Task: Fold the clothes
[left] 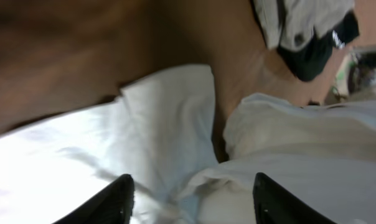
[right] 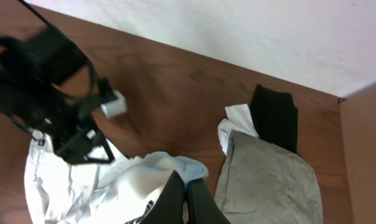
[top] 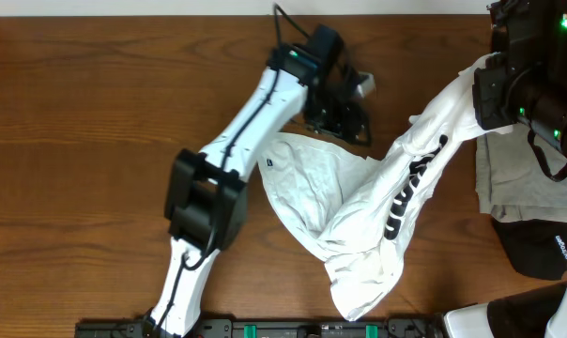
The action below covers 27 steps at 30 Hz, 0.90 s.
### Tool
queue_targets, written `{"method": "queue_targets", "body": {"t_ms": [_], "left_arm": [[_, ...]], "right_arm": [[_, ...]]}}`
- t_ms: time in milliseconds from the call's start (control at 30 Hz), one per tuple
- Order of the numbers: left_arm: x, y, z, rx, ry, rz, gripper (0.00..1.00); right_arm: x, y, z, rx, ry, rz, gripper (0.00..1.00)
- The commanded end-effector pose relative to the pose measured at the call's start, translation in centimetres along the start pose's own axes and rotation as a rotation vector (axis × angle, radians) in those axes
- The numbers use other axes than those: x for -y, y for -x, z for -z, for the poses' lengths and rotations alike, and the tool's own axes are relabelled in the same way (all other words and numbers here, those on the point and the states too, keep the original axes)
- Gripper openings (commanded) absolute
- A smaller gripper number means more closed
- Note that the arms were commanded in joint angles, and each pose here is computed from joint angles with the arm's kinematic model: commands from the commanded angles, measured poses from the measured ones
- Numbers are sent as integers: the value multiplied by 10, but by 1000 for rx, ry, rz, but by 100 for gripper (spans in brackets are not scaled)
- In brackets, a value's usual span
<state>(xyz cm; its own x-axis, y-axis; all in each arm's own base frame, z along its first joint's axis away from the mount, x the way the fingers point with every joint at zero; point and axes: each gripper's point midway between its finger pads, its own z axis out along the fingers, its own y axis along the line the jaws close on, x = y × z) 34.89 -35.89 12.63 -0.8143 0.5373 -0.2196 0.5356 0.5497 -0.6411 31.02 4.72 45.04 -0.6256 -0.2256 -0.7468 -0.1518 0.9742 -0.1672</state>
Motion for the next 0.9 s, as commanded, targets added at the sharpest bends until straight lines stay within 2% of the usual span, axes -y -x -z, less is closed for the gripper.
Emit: {"method": "queue_targets", "body": {"t_ms": [0, 100, 300, 500, 533, 567, 600, 667, 700, 867], "left_arm": [[1, -17, -33, -93, -54, 22, 64], [1, -30, -53, -154, -61, 41, 66], [-2, -46, -83, -230, -63, 60, 79], [-10, -60, -105, -290, -58, 93, 79], [-12, -62, -107, -297, -58, 97, 75], [-12, -63, -109, -301, -57, 97, 64], [-14, -63, -110, -303, -50, 98, 50], [-23, -66, -110, -313, -2, 97, 13], [-28, -68, -110, -320, 29, 96, 6], [-66, -76, -96, -353, 235, 115, 6]], "right_arm": [[10, 0, 7, 17, -32, -30, 1], [10, 0, 7, 17, -32, -30, 1], [7, 0, 7, 18, -20, -29, 1], [7, 1, 10, 25, -14, -31, 1], [7, 1, 11, 29, -14, -31, 1], [7, 1, 12, 32, -15, -32, 1], [8, 1, 14, 36, -15, -33, 1], [8, 1, 17, 44, -15, -34, 2], [8, 1, 19, 49, -16, -35, 1], [10, 1, 26, 68, -17, -38, 1]]}}
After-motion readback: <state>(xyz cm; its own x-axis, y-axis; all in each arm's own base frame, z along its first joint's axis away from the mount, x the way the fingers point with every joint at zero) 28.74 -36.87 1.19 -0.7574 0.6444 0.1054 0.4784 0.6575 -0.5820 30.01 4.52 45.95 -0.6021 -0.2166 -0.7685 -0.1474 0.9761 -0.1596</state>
